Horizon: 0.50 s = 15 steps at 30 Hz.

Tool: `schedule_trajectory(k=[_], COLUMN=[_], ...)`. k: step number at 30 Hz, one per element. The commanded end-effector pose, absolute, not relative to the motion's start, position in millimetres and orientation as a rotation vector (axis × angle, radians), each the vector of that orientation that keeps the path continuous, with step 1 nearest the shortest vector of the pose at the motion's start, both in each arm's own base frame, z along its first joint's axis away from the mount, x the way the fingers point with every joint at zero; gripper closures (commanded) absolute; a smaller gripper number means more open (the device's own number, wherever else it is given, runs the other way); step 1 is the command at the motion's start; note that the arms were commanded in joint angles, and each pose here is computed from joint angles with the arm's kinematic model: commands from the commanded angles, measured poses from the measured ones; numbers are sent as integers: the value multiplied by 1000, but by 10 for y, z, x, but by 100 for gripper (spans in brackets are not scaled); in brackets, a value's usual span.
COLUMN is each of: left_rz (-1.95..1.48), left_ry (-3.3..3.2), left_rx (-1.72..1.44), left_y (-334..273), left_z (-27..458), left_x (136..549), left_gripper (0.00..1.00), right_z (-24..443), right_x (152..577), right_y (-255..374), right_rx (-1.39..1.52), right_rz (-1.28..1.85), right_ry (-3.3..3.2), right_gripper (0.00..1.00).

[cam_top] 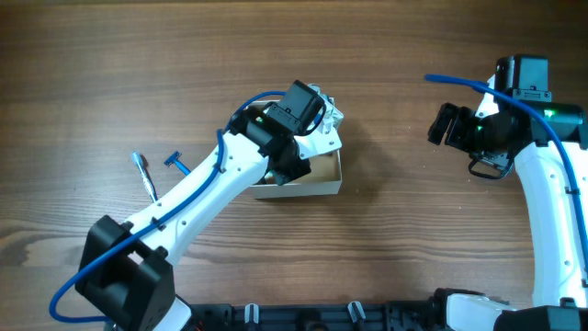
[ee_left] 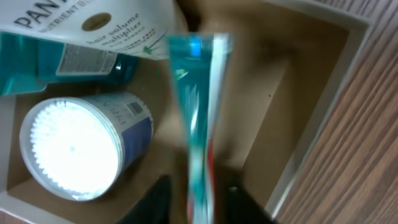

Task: Pack container
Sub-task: 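Carry the toothpaste into the box and release it with the left gripper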

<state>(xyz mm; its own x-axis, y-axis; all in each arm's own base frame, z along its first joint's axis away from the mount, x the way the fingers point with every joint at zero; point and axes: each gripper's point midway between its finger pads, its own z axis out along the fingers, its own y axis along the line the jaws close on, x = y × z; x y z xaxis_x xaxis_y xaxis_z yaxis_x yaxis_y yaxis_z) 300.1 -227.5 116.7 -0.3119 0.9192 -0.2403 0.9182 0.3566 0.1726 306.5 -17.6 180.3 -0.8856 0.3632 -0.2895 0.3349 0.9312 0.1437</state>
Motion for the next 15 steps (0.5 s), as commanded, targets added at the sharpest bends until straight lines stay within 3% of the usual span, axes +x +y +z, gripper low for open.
schedule_trajectory(k=[1,2,4,6,9,12,15], left_rz=[6,9,34,58,10,-68,-87], left_ry=[2314,2314,2341,2370,2445,2567,2623], left_rx=[1639,1624,1517,1389,1068,409,-297], left_y=[-2280,-2273,-2222,-2149,-1943,-1320,-547], left_z=[1179,1213,1363,1551,1900,2207,2154], left_x=[2996,2996,3022,3043,3068,3212,3339], left_gripper=[27,25,6,0,0,0,0], right_z=[1790,1790,1790,1789,1790,1791,1792], right_x=[3070,3070,3070,3069,3070,3073,3078], right_y=[-207,-207,-207,-207,-207,-207,-207], right_rx=[498,497,496,495,492,491,491], right_rz=[105,105,104,105,104,104,105], right_ry=[2777,2777,2777,2778,2778,2777,2774], right_gripper=[0,0,0,0,0,0,0])
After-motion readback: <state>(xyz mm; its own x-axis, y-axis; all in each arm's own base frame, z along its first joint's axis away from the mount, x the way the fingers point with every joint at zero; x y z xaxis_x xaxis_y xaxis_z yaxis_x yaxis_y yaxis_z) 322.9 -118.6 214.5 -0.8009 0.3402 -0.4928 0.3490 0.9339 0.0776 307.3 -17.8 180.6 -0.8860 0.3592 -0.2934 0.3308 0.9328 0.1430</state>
